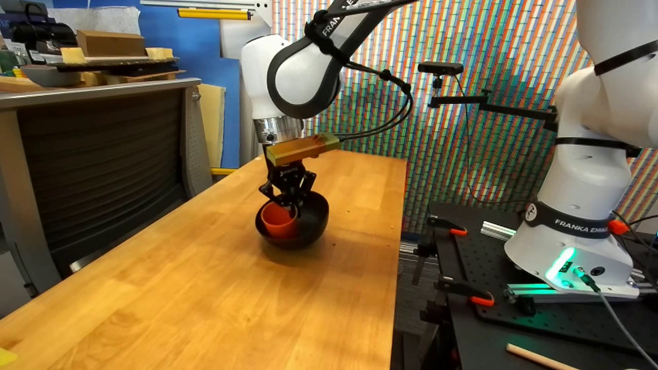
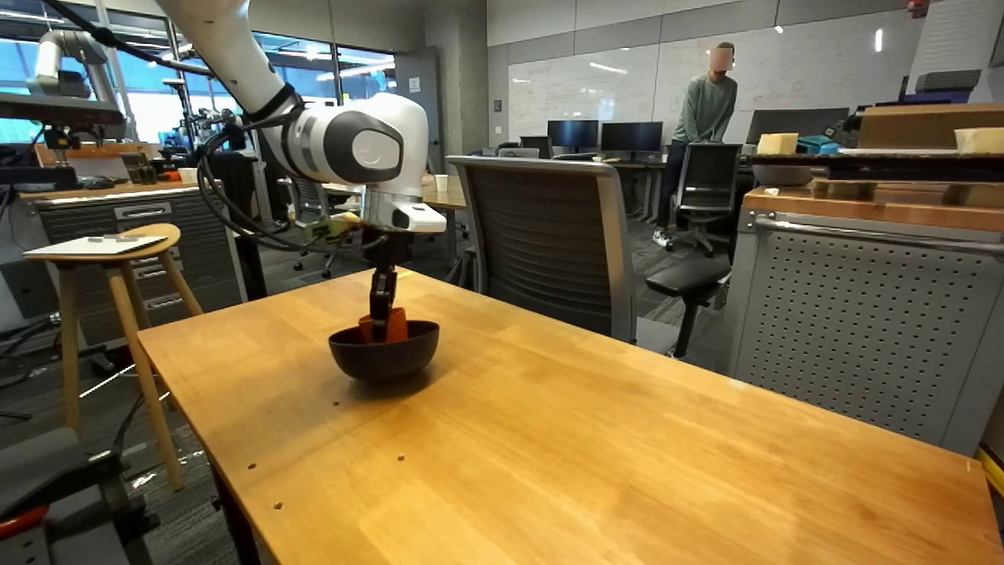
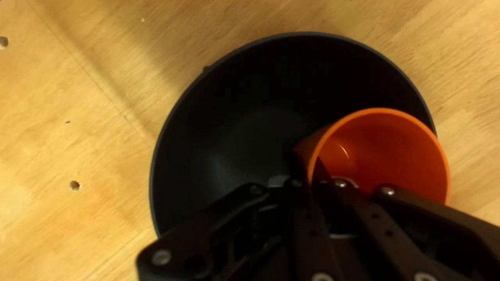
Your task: Put the orange cup in the black bowl
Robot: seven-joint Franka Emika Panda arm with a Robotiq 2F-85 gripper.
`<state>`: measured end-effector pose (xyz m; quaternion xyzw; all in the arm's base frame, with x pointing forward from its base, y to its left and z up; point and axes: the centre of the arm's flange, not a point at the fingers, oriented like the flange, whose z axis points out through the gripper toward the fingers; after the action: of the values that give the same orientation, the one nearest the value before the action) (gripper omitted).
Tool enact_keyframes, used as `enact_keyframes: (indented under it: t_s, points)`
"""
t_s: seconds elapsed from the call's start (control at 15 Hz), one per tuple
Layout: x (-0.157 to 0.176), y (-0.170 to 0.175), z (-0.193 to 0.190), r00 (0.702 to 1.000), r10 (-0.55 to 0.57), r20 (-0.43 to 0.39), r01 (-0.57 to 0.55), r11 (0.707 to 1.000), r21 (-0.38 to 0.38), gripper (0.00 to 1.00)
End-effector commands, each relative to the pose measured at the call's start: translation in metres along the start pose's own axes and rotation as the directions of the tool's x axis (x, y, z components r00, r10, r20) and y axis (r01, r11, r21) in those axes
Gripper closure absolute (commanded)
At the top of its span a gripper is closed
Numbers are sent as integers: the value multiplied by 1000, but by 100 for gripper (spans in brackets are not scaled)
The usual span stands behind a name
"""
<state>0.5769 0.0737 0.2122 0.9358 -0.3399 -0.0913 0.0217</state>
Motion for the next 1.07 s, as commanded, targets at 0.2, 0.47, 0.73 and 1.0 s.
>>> enact_keyframes:
  t_s: [0.2, 0.47, 0.73, 1.0]
  points:
    - [13, 10, 4, 995, 29, 93, -39, 994, 107, 54]
    - [1, -7, -3, 994, -43, 98, 33, 994, 102, 23]
    - [-34, -33, -34, 987, -153, 41, 149, 985, 84, 0]
    - [-75, -51, -83, 963, -268, -34, 269, 962, 43, 0]
